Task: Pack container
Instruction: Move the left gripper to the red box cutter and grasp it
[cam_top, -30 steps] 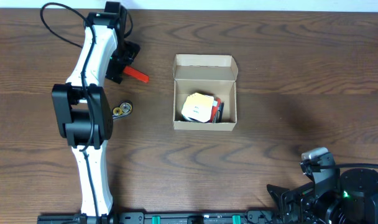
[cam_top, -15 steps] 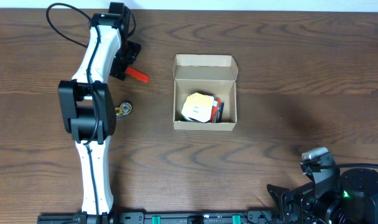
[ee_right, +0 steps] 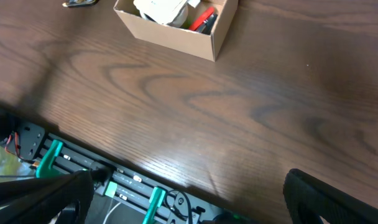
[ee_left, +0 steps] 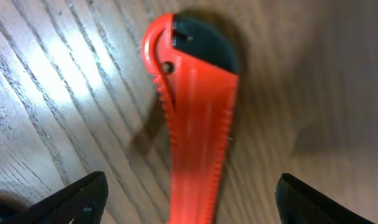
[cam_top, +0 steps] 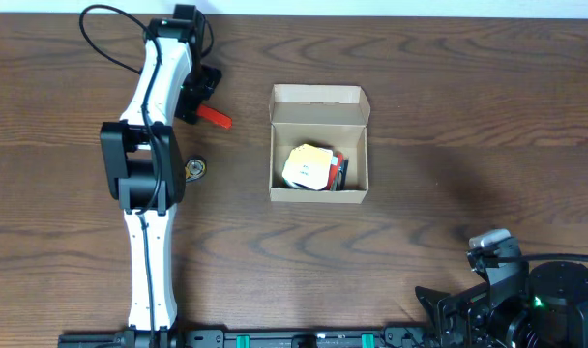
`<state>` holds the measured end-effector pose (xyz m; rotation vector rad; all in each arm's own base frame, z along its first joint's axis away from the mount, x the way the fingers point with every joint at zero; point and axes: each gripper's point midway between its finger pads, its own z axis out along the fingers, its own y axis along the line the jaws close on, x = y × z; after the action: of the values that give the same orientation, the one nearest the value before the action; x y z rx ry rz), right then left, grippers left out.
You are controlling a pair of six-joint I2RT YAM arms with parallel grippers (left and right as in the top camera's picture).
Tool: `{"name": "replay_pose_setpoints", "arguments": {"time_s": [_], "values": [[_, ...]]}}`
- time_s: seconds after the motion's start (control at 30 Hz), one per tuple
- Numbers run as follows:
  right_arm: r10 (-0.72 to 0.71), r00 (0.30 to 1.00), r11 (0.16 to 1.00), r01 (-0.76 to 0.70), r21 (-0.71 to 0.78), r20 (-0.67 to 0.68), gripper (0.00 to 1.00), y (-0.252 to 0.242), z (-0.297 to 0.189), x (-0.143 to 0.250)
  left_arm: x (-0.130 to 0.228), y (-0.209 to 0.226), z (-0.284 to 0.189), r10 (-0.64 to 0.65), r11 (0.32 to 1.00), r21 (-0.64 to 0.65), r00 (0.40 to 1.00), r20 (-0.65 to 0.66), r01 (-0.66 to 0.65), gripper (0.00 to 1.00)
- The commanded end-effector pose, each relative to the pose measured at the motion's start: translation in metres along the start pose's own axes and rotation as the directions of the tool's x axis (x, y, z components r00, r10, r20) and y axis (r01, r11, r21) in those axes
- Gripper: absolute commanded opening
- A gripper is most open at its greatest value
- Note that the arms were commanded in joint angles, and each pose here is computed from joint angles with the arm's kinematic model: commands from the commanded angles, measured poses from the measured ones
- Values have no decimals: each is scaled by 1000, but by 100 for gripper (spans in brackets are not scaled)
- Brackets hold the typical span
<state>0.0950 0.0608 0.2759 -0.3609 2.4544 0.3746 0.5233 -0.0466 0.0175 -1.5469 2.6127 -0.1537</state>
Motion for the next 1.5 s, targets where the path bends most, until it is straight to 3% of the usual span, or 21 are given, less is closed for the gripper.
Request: {"name": "replay_pose_setpoints", "arguments": {"time_s": [0.0, 0.37, 0.47, 0.67, 1.0, 1.47], "values": [[2, 1000, 1000, -2, 2, 4, 99, 0, -1, 0, 0, 5, 12, 3, 1000, -28, 1000, -15, -3, 87], [2, 1000, 1000, -2, 2, 3, 99, 0, -1, 0, 9, 27, 25, 19, 992, -124, 998, -58, -26, 86], [2, 1000, 1000, -2, 2, 3, 99, 0, -1, 0, 7, 33, 24, 19, 988, -152, 999, -48, -27, 80], [2, 1000, 1000, -2, 2, 4, 99, 0, -1, 0, -1, 33, 24, 24, 987, -157, 1000, -4, -24, 57], [2, 1000, 1000, -2, 2, 4, 99, 0, -1, 0, -18, 17, 26, 65, 993, -102, 995, 74, -57, 49], [2, 1000, 1000, -2, 2, 4, 99, 0, -1, 0, -16, 17, 41, 132, 986, -111, 989, 61, -124, 41]]}}
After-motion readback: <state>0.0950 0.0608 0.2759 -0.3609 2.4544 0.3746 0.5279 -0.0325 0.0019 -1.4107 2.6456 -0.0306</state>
